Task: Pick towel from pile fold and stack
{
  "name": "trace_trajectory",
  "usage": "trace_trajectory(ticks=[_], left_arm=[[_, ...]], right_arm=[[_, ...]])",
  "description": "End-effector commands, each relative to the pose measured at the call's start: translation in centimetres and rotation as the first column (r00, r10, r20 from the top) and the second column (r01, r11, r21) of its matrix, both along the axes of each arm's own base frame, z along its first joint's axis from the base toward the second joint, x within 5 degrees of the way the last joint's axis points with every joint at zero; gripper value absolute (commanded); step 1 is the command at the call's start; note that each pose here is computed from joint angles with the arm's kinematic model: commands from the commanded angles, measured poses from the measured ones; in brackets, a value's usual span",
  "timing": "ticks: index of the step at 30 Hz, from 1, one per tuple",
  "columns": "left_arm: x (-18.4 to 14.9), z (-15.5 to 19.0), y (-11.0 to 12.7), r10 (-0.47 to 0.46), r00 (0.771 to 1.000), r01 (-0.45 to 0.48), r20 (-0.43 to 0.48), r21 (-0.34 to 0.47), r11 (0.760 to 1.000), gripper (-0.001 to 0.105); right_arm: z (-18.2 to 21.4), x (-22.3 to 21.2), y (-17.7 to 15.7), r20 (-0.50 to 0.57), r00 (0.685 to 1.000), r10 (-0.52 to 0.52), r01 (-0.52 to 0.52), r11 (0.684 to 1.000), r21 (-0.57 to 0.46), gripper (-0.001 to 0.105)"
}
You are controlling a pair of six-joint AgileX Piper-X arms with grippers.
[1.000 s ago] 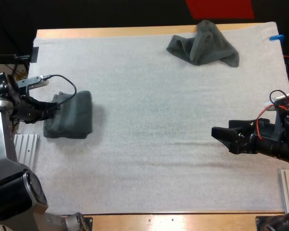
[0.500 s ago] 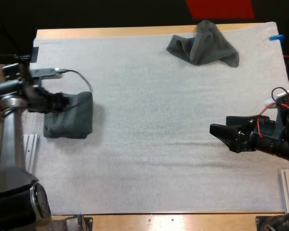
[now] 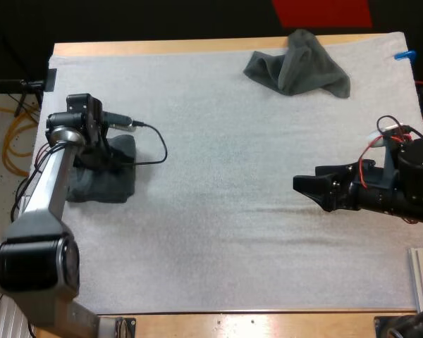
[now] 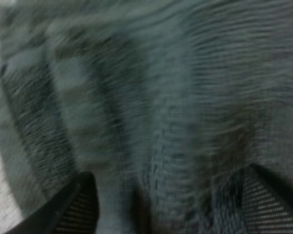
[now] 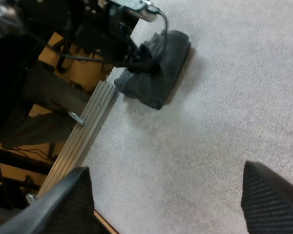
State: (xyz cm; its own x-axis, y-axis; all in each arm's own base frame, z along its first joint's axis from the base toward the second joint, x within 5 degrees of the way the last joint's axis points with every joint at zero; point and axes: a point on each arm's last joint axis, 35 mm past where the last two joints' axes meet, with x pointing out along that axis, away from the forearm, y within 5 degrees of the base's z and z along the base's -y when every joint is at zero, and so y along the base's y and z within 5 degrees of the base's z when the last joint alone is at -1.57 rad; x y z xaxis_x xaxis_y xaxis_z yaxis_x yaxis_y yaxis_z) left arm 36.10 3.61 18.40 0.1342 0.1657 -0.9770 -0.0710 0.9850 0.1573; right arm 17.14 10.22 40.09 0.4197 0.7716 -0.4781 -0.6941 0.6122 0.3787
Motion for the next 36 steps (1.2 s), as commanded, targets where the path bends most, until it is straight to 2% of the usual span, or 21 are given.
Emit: trace_trajectory(ticks=[1,9,14,17,22,25,27,29,32,34,36], left_arm=[[0.0,-0.4,0.2,0.018,1.0,-0.017,-0.011,0.034,0.999,0.06],[0.5,-3.2,0.4,0.021,0.997,-0.019,-0.073,0.022,1.0,0.06],[0.5,-3.2,0.4,0.018,0.998,-0.02,-0.067,-0.037,0.999,0.06],[0.6,-1.9,0.4,0.018,1.0,-0.019,-0.023,-0.05,0.999,0.06],[1.2,1.3,0.6,0.017,0.989,-0.008,0.146,-0.068,0.998,0.06],[1.4,2.2,0.6,0.019,0.979,-0.005,0.205,-0.068,0.998,0.06],[1.4,2.2,0.6,0.022,0.979,-0.007,0.205,-0.072,0.997,0.06],[1.1,2.3,0.4,0.018,0.983,0.001,0.183,-0.102,0.995,0.06],[0.5,3.4,0.0,0.004,0.981,0.035,0.192,-0.2,0.979,0.06],[-0.3,5.5,-0.4,-0.009,0.971,0.076,0.239,-0.275,0.959,0.06],[-0.9,7.3,-0.6,-0.013,0.957,0.101,0.289,-0.29,0.952,0.06]], right_arm=[[0.2,-0.1,0.1,0.009,1.0,0.017,-0.017,1.0,0.015,0.063],[0.4,0.0,0.1,0.024,1.0,0.015,-0.015,1.0,0.025,0.063],[0.4,0.0,0.1,0.013,1.0,0.007,-0.008,0.999,0.033,0.063],[0.4,0.0,0.1,0.008,1.0,0.004,-0.005,0.999,0.036,0.063],[0.4,0.0,0.1,0.009,1.0,0.005,-0.005,0.999,0.035,0.063],[0.4,0.0,0.1,0.009,1.0,0.005,-0.005,0.999,0.035,0.063],[0.4,0.0,0.1,0.009,1.0,0.005,-0.005,0.999,0.035,0.063],[0.4,0.0,0.1,0.009,1.0,0.005,-0.005,0.999,0.035,0.063],[0.4,0.1,0.1,0.011,1.0,0.005,-0.005,0.999,0.037,0.063],[0.5,0.1,0.2,0.021,1.0,0.011,-0.012,0.999,0.046,0.063],[0.6,0.1,0.2,0.028,1.0,0.011,-0.012,0.999,0.049,0.063]])
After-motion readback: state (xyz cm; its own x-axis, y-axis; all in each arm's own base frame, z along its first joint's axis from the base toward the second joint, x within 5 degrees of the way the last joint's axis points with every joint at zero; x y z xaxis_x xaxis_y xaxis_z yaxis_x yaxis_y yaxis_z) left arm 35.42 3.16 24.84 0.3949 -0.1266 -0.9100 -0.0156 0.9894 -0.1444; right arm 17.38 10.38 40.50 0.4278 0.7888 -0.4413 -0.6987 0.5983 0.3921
